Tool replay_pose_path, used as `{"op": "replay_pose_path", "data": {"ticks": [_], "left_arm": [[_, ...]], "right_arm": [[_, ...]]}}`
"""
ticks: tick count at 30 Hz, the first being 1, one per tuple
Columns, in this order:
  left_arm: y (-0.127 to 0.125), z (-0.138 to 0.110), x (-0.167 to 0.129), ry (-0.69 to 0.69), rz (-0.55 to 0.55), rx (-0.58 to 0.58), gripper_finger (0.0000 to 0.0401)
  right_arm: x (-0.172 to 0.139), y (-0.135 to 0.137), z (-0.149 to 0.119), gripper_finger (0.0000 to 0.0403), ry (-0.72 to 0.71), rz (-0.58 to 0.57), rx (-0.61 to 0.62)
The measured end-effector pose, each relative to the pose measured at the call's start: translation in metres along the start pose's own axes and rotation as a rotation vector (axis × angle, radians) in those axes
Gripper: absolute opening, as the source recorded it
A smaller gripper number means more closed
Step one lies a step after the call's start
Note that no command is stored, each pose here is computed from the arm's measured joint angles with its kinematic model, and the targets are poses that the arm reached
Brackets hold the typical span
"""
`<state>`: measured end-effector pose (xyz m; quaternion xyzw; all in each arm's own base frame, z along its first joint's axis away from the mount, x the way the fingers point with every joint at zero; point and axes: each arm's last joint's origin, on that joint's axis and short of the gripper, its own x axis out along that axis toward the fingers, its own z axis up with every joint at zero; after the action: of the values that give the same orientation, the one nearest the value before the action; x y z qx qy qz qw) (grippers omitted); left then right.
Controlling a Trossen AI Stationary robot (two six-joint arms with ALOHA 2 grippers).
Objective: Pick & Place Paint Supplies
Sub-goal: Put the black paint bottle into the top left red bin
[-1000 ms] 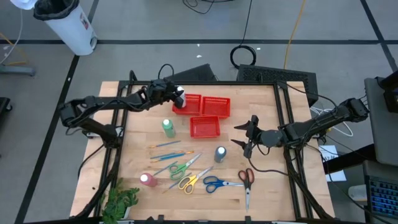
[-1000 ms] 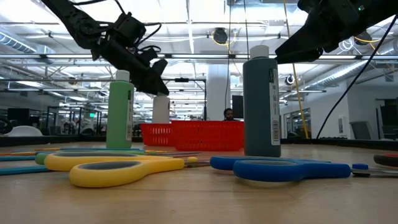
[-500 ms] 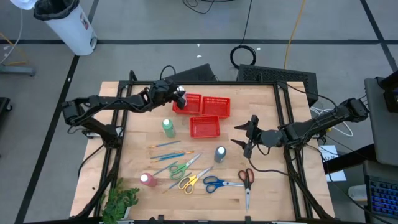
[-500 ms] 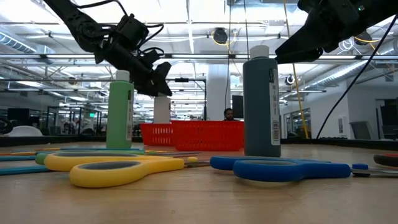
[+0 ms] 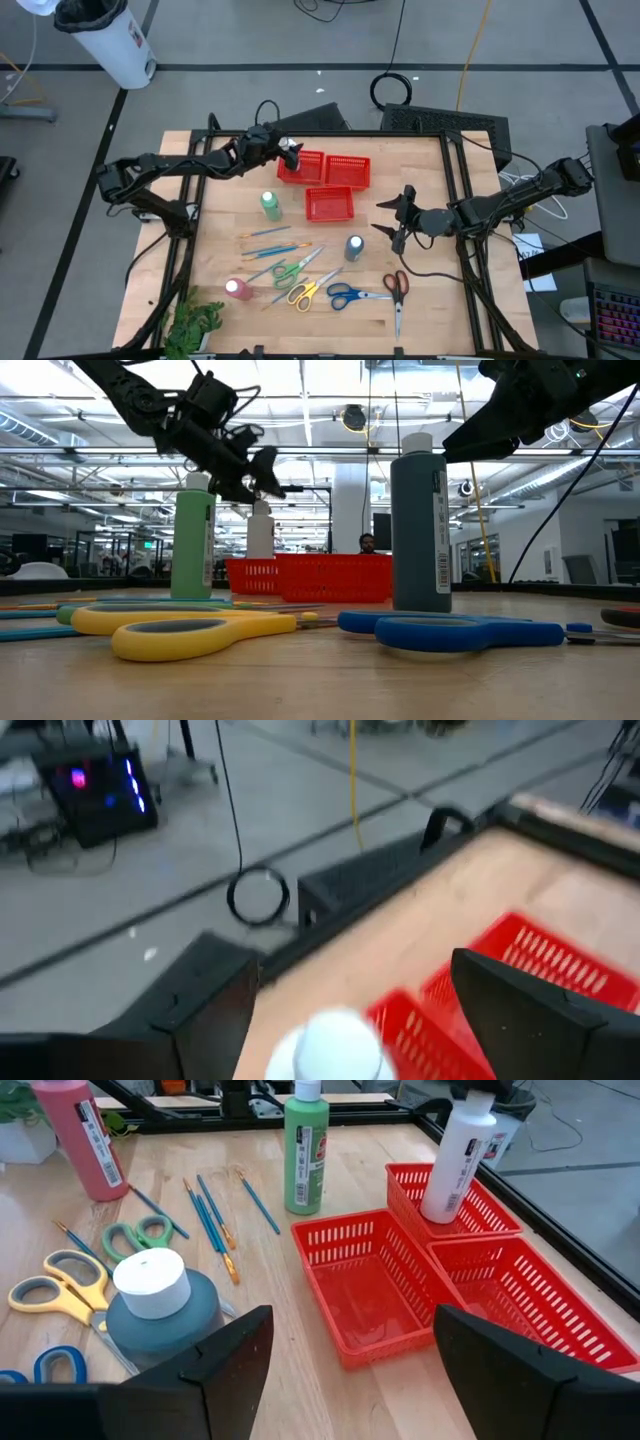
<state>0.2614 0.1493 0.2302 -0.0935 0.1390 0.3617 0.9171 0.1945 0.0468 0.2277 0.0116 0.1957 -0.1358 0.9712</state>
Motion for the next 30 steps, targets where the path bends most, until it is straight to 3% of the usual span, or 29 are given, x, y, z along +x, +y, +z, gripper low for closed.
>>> {"op": "replay_pose_path", "data": {"ticks": [7,15,21,24,27,30], "left_arm": [[-0.003,0.023,-0.036,-0.056,-0.035,0.039,0.0342],[-0.007,0.040,-0.113,-0.088,-0.136,0.005,0.0344],[-0.017,0.016,-0.154,-0.272,-0.312,0.028,0.0335],[-0.016,0.003,-0.167,-0.378,-0.379,0.011,0.0330],[-0.015,-0.007,-0.173,-0.438,-0.421,-0.009,0.0328],[-0.015,-0.009,-0.176,-0.474,-0.437,-0.017,0.0332]], "right_arm": [[-0.001,0.000,-0.007,0.0266,0.058,-0.004,-0.034],[-0.007,0.010,-0.016,0.0263,0.138,0.104,-0.033],[-0.001,0.013,-0.046,0.0263,0.204,0.177,0.008],[0.006,0.012,-0.071,0.0263,0.175,0.198,-0.022],[0.013,0.013,-0.093,0.0263,0.144,0.291,-0.044],[0.019,0.017,-0.101,0.0263,0.087,0.326,-0.019]]}}
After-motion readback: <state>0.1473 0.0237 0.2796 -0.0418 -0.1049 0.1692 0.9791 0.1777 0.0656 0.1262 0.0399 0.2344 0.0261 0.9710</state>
